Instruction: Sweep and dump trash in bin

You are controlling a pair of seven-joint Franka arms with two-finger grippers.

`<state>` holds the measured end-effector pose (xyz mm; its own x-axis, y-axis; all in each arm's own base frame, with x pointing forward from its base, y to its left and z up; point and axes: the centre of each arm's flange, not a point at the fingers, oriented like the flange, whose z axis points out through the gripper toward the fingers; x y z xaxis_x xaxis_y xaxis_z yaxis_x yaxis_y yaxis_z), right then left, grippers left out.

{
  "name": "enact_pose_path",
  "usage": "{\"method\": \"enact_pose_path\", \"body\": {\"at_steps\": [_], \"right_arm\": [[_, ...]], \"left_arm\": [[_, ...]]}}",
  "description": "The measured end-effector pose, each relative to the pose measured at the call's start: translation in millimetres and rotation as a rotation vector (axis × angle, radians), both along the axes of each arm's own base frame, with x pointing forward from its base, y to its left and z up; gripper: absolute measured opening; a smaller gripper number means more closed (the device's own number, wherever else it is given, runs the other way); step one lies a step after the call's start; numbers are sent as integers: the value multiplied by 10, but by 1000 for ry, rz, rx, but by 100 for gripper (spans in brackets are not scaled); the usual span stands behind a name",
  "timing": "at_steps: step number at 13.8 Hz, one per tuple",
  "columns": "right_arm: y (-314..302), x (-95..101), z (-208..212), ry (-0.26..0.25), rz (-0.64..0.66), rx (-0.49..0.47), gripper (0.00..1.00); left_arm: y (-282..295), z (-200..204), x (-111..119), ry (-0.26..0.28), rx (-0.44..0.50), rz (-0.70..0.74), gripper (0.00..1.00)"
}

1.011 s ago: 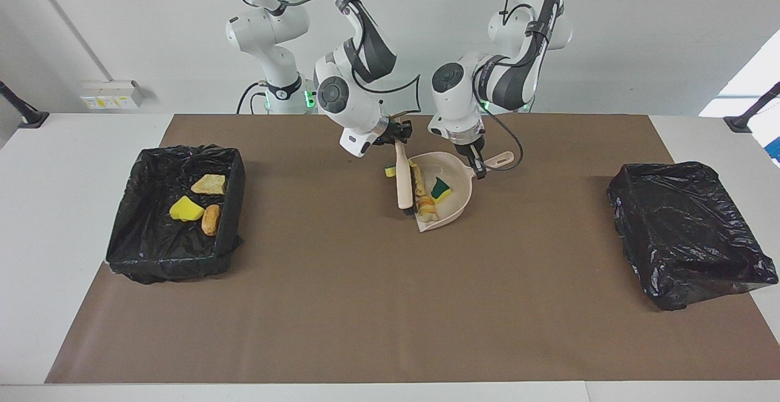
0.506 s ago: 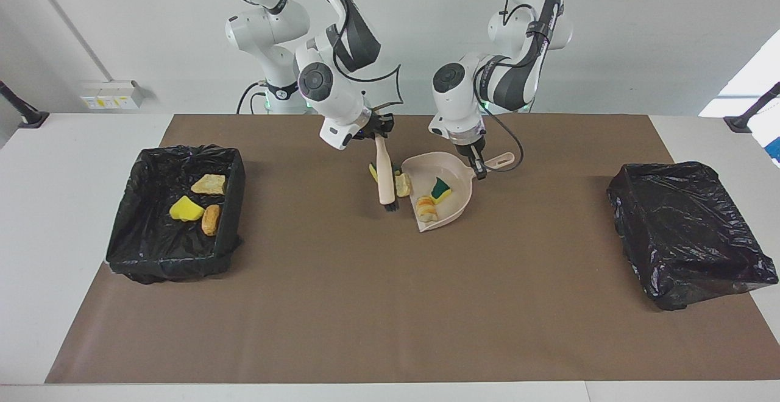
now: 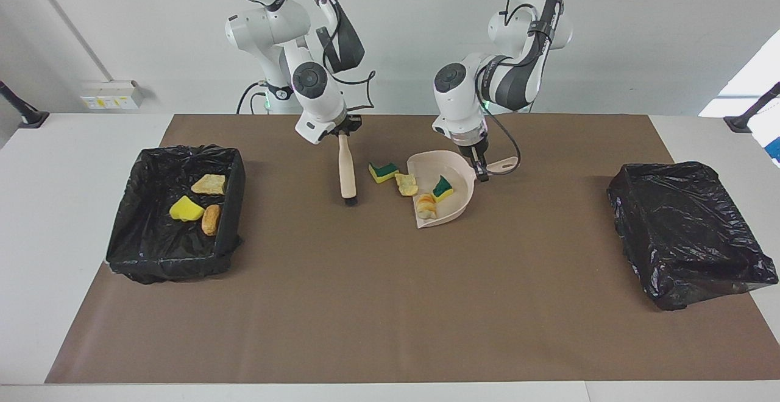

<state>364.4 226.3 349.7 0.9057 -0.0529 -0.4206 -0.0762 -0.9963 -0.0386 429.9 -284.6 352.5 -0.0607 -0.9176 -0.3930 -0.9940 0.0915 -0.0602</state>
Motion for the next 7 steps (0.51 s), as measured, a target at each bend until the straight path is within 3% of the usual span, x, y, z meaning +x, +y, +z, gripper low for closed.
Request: {"method": "enact_pose_path", "body": {"at_steps": [3, 7], "right_arm": [[497, -284, -171, -56, -93, -19, 26], [894, -113, -154, -44, -140, 92, 26]], "left_arm": [[-14, -2, -52, 2, 7, -16, 32], [-16, -6, -113, 3, 14, -25, 32]]}}
